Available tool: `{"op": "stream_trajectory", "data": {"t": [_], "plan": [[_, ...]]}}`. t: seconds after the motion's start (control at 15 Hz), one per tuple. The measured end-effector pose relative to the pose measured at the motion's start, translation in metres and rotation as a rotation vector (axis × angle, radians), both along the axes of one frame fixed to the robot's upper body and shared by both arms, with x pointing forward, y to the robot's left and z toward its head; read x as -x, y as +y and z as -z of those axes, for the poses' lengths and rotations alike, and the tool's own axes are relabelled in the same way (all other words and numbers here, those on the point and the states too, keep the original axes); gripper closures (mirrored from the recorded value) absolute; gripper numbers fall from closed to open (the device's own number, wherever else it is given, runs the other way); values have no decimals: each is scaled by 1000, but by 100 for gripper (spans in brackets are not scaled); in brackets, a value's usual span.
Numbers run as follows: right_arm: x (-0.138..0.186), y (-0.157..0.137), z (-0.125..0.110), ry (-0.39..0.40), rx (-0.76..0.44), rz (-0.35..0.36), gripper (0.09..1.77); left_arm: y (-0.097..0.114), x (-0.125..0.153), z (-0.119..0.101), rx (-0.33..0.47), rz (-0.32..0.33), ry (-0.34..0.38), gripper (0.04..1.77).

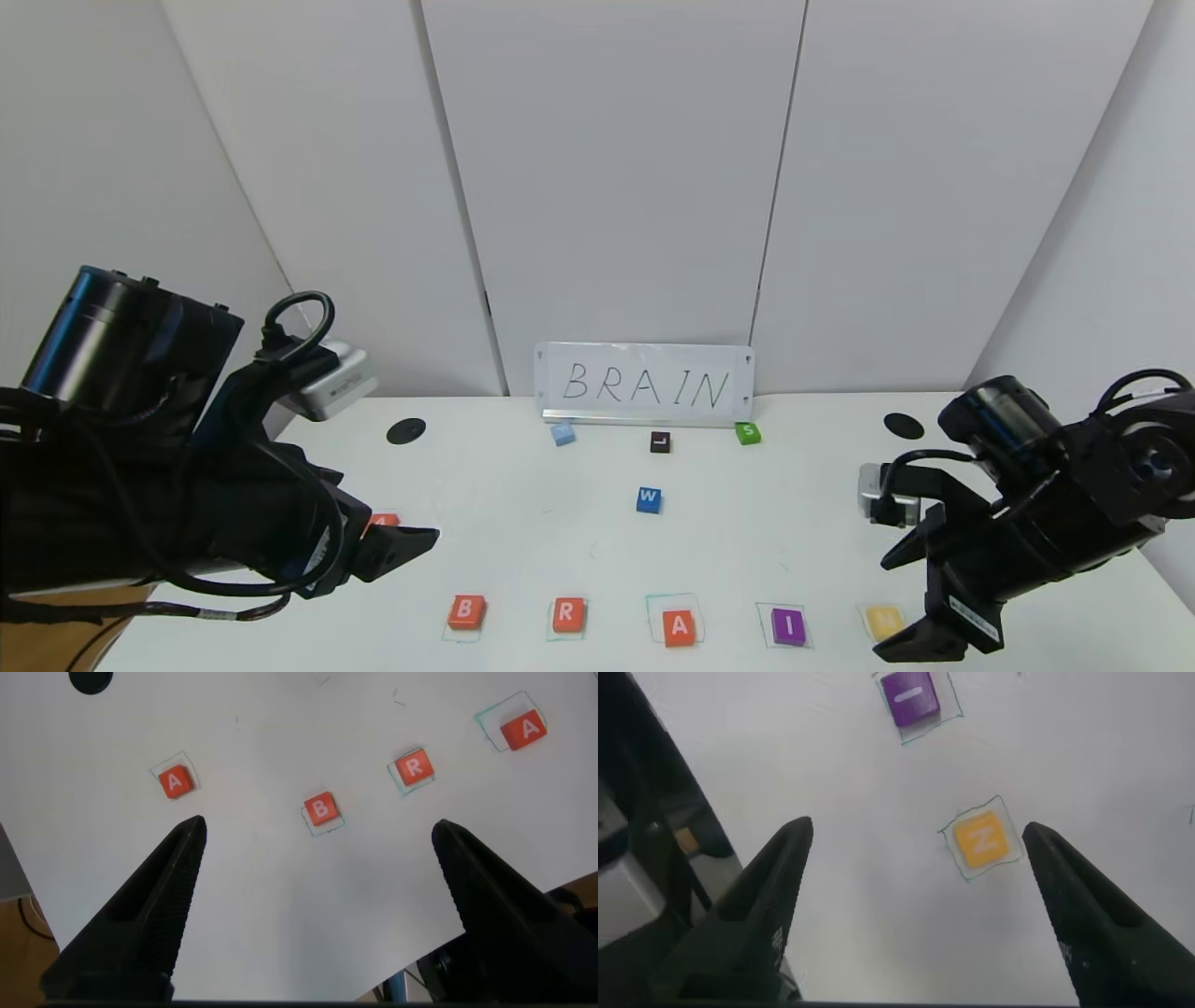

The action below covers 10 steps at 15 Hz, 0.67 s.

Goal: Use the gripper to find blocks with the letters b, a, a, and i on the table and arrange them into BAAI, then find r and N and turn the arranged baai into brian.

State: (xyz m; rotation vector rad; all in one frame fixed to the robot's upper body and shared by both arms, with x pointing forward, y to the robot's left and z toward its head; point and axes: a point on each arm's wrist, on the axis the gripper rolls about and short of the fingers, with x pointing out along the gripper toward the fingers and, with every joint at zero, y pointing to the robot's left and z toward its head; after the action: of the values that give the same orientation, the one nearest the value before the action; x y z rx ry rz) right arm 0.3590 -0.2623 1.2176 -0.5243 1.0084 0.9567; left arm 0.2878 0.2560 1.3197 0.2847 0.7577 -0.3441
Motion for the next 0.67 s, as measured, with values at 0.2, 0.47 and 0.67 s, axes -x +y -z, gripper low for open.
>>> {"op": "stream_trajectory", "data": {"t": [0.2, 0.47, 0.67], "plan": [[7, 7, -17, 35, -15, 276, 21, -1, 3, -2, 4, 8, -10, 9], [-1, 4, -42, -192, -82, 683, 19, 0, 6, -6, 16, 5, -24, 9], [10, -13, -55, -320, -103, 789, 17, 10, 7, -6, 22, -46, -30, 9]]}}
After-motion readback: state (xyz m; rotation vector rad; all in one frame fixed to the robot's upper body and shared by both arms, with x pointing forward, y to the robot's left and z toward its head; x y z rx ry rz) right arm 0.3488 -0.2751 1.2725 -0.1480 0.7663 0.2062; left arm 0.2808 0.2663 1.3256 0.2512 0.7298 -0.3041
